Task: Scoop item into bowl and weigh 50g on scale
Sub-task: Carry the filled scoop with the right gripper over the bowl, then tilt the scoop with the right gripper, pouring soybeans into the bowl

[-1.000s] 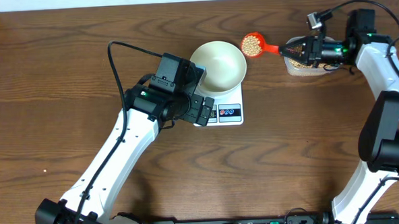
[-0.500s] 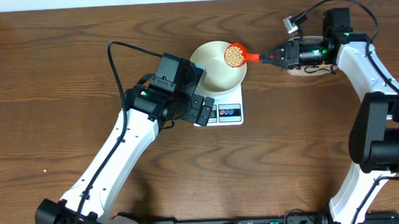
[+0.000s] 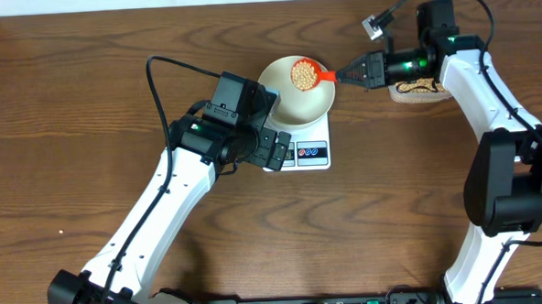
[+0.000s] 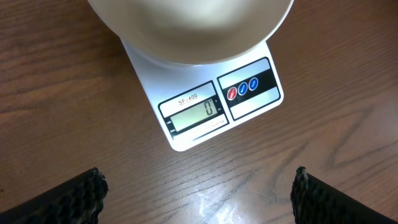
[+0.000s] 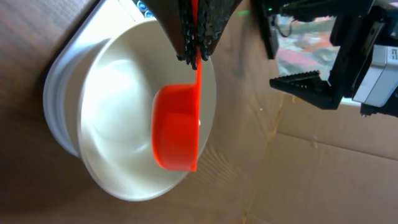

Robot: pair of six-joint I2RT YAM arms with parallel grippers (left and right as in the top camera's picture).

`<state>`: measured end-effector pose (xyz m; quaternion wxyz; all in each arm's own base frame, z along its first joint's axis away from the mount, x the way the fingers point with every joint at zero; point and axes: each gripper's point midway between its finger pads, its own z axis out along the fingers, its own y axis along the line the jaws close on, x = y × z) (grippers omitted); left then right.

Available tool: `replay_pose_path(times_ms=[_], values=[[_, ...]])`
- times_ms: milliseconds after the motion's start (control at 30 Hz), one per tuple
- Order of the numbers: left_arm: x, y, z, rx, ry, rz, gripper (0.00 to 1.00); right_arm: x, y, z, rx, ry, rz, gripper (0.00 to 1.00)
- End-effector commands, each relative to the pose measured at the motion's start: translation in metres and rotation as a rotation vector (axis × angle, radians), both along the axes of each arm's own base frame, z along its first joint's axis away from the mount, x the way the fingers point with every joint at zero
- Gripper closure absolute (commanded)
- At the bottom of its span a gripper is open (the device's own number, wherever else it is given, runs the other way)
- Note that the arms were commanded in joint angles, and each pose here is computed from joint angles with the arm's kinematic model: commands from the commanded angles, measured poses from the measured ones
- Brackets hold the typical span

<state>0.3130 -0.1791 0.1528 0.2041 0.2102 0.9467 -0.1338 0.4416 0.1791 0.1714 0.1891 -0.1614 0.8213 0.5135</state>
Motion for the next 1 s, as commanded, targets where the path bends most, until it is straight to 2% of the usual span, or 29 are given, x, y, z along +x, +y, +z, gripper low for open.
replay_pose_path(times_ms=[0,367,733,967], values=[[0.000,0.003,-0.007,0.020,0.012,0.006,0.03,0.003,0.009,0.025,-0.046,-0.133,0.037,0.99],[0.000,0.003,-0.007,0.020,0.012,0.006,0.04,-0.009,0.026,0.002,-0.428,-0.222,0.116,0.99],[0.000,0.003,-0.007,0.020,0.012,0.006,0.04,-0.008,0.034,-0.015,-0.710,-0.300,0.117,0.99],[0.000,0.003,-0.007,0.020,0.012,0.006,0.04,-0.003,0.039,-0.008,-0.820,-0.390,0.122,0.99]])
